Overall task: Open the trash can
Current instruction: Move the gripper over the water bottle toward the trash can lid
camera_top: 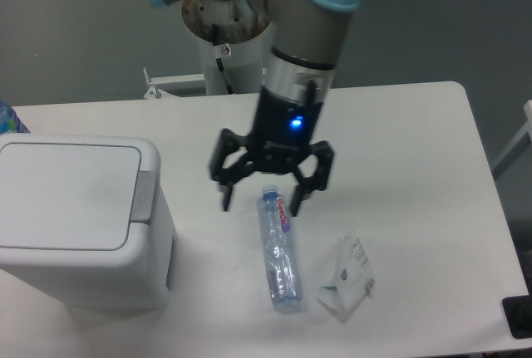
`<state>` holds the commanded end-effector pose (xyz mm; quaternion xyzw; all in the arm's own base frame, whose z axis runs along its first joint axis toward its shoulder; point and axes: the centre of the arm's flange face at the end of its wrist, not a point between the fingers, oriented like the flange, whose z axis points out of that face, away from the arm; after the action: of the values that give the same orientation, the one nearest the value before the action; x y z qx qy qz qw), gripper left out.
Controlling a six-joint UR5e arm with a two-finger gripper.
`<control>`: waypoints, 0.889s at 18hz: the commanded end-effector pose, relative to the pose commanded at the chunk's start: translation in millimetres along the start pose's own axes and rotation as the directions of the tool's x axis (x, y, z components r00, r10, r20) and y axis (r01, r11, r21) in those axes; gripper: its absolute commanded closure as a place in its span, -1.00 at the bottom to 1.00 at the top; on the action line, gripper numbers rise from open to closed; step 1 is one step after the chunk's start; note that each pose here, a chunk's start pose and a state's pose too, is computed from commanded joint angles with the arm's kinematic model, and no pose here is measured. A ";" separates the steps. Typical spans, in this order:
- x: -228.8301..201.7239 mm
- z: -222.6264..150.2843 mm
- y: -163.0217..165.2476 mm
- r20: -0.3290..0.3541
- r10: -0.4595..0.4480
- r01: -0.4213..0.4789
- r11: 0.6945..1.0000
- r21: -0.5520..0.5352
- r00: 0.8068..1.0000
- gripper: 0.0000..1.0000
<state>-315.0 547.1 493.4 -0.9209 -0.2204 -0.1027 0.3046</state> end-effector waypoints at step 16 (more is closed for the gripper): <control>22.8 10.1 24.1 0.002 0.116 -0.116 0.992 0.051 0.993 -1.00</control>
<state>-283.0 543.8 480.4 -0.9240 -0.1691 -0.0798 0.3335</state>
